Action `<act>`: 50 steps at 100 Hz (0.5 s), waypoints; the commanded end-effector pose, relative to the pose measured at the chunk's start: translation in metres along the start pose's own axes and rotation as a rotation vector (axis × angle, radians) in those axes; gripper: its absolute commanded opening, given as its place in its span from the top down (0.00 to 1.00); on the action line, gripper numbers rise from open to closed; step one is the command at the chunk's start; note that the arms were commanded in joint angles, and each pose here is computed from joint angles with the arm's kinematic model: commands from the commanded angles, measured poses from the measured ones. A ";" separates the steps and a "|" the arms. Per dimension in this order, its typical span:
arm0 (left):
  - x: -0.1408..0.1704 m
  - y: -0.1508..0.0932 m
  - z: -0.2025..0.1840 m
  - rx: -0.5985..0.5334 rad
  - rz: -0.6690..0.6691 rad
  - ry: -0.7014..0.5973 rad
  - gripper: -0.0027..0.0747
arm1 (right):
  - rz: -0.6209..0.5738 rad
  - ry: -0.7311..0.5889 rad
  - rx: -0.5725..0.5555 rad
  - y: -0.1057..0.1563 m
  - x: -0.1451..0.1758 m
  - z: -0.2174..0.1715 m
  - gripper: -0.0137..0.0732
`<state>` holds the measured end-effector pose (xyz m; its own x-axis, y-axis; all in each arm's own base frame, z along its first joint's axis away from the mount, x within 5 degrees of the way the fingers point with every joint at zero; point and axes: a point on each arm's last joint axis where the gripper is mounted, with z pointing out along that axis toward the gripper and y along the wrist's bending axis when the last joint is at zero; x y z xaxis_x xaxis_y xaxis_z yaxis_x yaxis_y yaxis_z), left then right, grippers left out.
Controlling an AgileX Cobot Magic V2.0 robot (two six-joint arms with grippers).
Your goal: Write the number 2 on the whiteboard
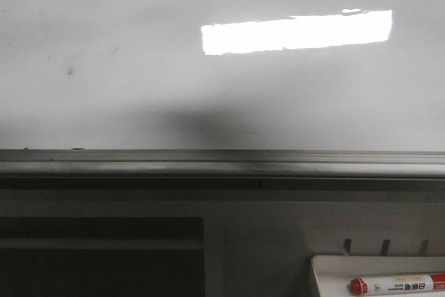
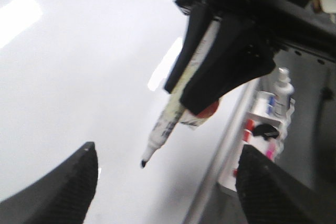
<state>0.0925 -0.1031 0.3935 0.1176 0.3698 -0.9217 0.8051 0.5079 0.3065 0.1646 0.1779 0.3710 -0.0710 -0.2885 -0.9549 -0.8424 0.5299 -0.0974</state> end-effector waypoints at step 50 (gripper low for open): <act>0.045 -0.011 -0.079 -0.488 -0.198 -0.126 0.99 | -0.396 0.032 0.199 -0.031 -0.001 0.053 0.90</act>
<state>0.0447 -0.0328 0.3565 0.0313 0.2330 -0.9720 0.4883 0.8449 0.2182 0.2140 0.2042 0.3388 0.1339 -0.5605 -0.8173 -0.7635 0.4674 -0.4457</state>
